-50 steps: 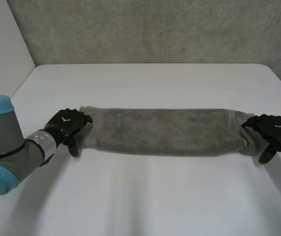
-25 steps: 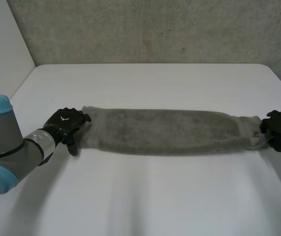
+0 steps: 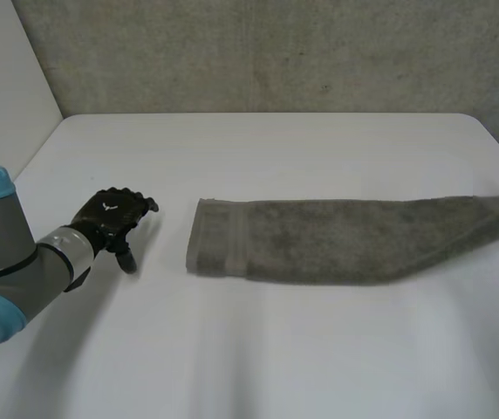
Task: Fold the towel.
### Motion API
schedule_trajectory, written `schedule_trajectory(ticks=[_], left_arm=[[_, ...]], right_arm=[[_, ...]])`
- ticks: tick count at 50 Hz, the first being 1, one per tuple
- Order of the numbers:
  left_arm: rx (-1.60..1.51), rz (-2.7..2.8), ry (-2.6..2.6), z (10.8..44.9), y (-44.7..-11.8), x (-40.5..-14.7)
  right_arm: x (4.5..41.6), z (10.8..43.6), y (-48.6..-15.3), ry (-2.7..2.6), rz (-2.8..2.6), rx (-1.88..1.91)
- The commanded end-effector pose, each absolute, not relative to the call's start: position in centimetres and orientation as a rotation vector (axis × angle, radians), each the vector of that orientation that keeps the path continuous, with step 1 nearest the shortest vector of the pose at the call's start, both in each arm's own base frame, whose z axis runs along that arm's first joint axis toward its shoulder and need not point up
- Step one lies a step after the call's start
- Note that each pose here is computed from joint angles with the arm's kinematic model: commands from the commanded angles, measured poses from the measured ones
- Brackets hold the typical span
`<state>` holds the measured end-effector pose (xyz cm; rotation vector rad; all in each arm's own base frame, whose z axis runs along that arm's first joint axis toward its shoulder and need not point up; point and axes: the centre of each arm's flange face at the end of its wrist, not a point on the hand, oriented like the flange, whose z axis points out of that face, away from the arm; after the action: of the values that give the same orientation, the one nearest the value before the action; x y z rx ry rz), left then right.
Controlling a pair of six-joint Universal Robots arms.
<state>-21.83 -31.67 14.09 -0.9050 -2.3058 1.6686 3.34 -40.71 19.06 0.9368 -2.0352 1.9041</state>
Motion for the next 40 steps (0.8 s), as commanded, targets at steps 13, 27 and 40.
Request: schedule_trajectory(ticks=[13, 27, 40], left_arm=[[-0.855, 1.699, -2.301, 14.8, -32.3, -21.3], [-0.849, 1.694, -2.304, 14.8, -32.0, -21.3], [-0.874, 1.746, -2.217, 16.2, -32.2, -23.0]], right_arm=[[34.5, 21.4, -32.6, -1.673, 2.414, 1.844], [42.4, 12.2, -26.7, -1.758, 2.317, 2.13], [38.2, 18.9, -29.4, -1.903, 2.378, 1.726]])
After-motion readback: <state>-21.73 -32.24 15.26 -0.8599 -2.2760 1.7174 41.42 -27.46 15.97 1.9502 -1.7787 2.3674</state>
